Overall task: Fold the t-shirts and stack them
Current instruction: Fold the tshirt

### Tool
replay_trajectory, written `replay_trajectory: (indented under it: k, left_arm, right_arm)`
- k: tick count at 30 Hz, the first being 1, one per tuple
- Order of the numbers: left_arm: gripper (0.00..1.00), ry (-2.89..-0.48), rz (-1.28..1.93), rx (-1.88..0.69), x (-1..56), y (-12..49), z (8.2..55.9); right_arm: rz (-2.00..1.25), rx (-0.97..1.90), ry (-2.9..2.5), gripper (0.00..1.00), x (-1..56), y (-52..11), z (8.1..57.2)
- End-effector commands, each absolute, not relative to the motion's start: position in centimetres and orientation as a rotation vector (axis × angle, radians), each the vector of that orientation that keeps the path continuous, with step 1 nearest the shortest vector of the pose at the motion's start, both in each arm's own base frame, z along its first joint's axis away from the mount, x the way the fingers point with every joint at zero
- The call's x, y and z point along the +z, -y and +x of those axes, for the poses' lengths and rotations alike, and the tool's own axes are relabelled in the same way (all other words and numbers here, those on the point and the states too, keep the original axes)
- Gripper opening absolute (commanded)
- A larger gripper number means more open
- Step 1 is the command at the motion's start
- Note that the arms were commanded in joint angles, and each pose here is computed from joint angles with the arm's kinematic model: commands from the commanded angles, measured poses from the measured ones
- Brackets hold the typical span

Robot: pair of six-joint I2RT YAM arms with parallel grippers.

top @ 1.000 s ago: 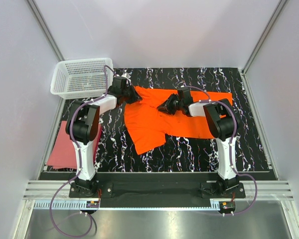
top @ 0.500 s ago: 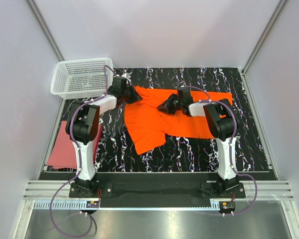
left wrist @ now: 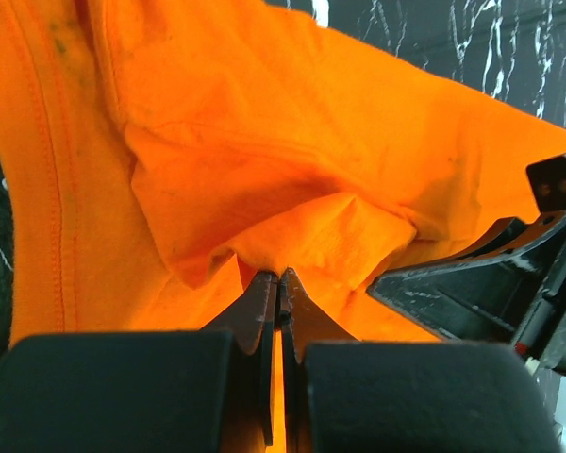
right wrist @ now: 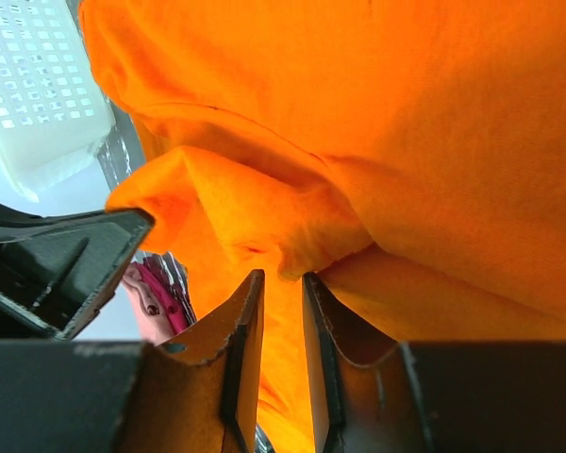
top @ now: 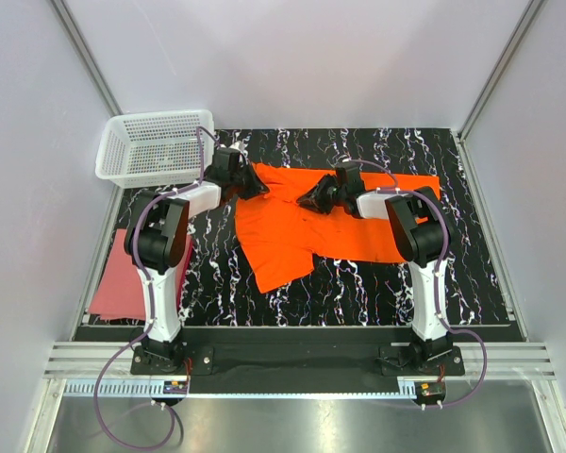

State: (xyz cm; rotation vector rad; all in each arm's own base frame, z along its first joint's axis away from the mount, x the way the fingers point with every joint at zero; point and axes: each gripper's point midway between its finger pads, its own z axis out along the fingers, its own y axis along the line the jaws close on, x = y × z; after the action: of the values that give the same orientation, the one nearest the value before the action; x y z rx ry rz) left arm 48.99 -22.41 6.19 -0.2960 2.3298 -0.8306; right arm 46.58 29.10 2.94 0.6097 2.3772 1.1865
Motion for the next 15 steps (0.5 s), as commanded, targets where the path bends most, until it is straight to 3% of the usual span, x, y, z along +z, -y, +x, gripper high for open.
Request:
replay_trajectory:
  k: [1, 15]
  left_arm:
    - [0.00, -2.242, -0.262, -0.873, 9.0, 22.6, 49.8]
    - [0.00, -2.237, -0.265, -0.889, 9.0, 22.8, 49.9]
  right_arm:
    - [0.579, 1.203, -2.337, 0.29, 4.4, -30.0, 47.8]
    - [0.675, 1.159, -2.395, 0.29, 2.0, -29.3, 46.5]
